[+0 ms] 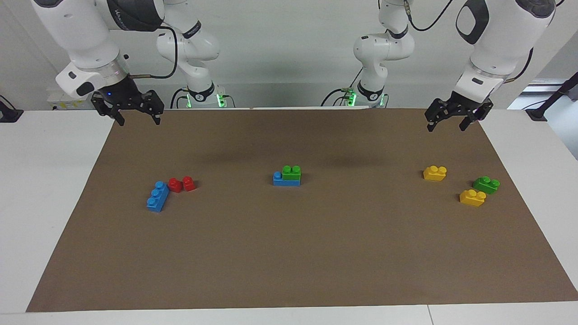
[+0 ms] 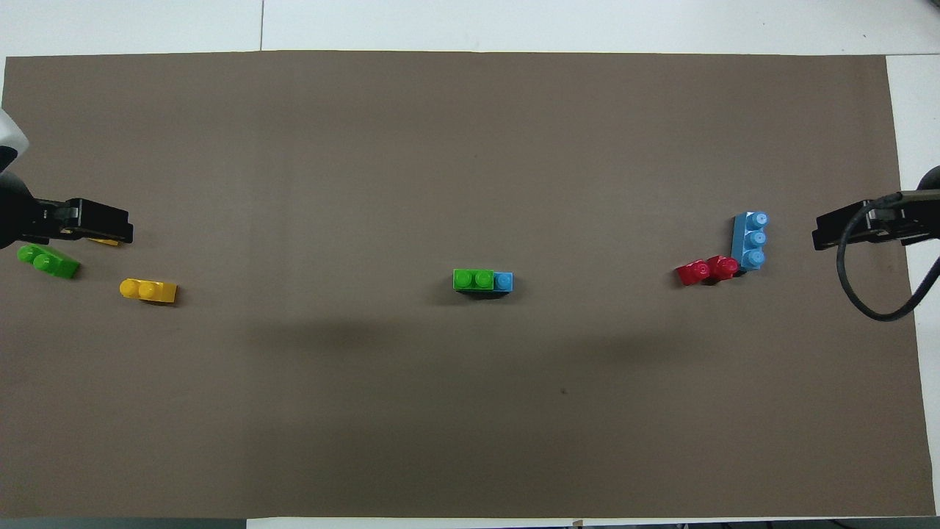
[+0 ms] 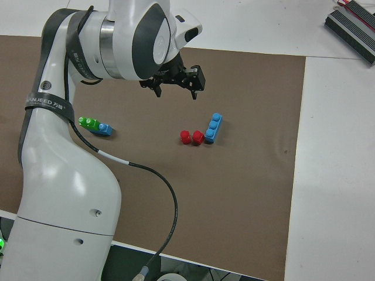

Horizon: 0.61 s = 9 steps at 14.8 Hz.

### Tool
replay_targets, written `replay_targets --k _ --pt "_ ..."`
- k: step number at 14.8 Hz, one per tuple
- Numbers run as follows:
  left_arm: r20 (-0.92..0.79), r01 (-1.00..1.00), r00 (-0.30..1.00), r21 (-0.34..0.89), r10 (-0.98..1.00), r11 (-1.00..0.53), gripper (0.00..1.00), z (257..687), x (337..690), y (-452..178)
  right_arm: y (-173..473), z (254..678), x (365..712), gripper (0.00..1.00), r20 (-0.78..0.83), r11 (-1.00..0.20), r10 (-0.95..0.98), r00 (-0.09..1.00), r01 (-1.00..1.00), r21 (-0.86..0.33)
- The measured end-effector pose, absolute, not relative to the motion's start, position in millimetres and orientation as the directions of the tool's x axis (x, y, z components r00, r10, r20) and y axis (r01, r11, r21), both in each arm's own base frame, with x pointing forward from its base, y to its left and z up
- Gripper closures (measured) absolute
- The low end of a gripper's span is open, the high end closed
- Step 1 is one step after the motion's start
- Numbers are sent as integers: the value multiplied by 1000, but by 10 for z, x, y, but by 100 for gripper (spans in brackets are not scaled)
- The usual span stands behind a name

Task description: Remove green block with left arm and hold with right

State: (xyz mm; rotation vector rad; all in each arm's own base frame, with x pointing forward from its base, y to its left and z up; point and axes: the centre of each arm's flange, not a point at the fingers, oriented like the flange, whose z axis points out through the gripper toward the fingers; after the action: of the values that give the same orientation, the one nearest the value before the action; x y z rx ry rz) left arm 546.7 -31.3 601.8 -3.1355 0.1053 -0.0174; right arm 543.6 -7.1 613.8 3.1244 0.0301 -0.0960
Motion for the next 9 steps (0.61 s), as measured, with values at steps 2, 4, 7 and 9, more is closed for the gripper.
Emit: replay_targets --k 2,4,7,9 --pt "6 -66 998 -5 -66 -998 0 6013 5458 -309 -70 6138 5436 0 -62 -1000 19 998 20 15" --pt "-5 -63 998 -5 -63 -998 0 6010 5441 -304 -70 6139 5438 0 -60 -1000 19 998 20 15" --pt "-30 -24 999 -6 -24 -1000 0 6003 5396 -305 -72 6162 5469 0 -32 -1000 7 999 7 16" --pt "-42 39 998 -10 40 -999 0 5993 5366 -338 -71 6190 5508 0 5 -995 -96 995 -96 16"
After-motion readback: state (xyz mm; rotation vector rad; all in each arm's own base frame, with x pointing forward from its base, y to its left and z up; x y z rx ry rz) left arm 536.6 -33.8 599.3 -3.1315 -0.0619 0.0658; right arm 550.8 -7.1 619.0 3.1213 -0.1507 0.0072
